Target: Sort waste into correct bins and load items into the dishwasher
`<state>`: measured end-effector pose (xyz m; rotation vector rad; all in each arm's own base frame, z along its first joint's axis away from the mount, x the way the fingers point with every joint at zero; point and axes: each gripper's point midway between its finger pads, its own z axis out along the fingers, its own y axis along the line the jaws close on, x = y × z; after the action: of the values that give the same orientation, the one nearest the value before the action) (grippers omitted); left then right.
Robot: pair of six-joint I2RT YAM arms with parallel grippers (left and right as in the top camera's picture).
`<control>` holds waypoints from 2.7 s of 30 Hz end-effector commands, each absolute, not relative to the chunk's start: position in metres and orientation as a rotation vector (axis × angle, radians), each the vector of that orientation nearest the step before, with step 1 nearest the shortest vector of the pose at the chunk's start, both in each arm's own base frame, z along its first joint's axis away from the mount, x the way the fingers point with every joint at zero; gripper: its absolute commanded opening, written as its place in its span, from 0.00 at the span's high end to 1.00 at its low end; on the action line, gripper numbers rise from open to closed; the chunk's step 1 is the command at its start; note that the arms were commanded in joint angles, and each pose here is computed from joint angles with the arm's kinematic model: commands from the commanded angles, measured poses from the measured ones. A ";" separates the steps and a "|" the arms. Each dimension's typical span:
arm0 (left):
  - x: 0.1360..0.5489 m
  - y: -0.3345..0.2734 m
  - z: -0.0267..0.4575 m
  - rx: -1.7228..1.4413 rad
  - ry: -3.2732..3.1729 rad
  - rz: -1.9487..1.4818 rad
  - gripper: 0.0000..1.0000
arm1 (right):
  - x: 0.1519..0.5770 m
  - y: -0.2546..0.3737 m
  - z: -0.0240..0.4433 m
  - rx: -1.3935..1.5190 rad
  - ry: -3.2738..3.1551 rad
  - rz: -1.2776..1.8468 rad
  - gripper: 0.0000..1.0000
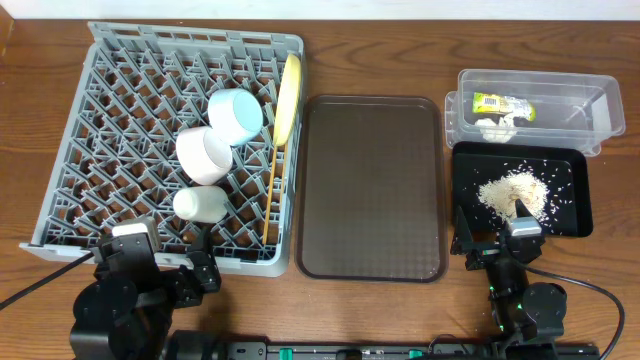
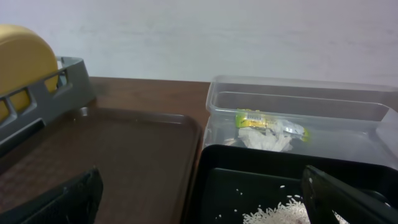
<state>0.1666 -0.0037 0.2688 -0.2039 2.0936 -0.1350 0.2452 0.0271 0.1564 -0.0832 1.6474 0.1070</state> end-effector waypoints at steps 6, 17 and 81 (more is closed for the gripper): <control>0.166 -0.002 0.268 -0.187 2.094 -0.114 0.01 | 0.245 0.028 0.155 -0.093 1.649 0.105 0.01; 0.166 -0.002 0.268 -0.187 2.095 -0.114 0.01 | 0.245 0.028 0.155 -0.093 1.649 0.105 0.01; 0.244 -0.013 0.136 -0.065 1.727 -0.113 0.01 | 0.245 0.028 0.155 -0.093 1.649 0.105 0.01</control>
<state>0.2449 -0.0147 0.1518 -0.0563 1.6753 -0.1286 0.2452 0.0267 0.1564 -0.0815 1.6474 0.1051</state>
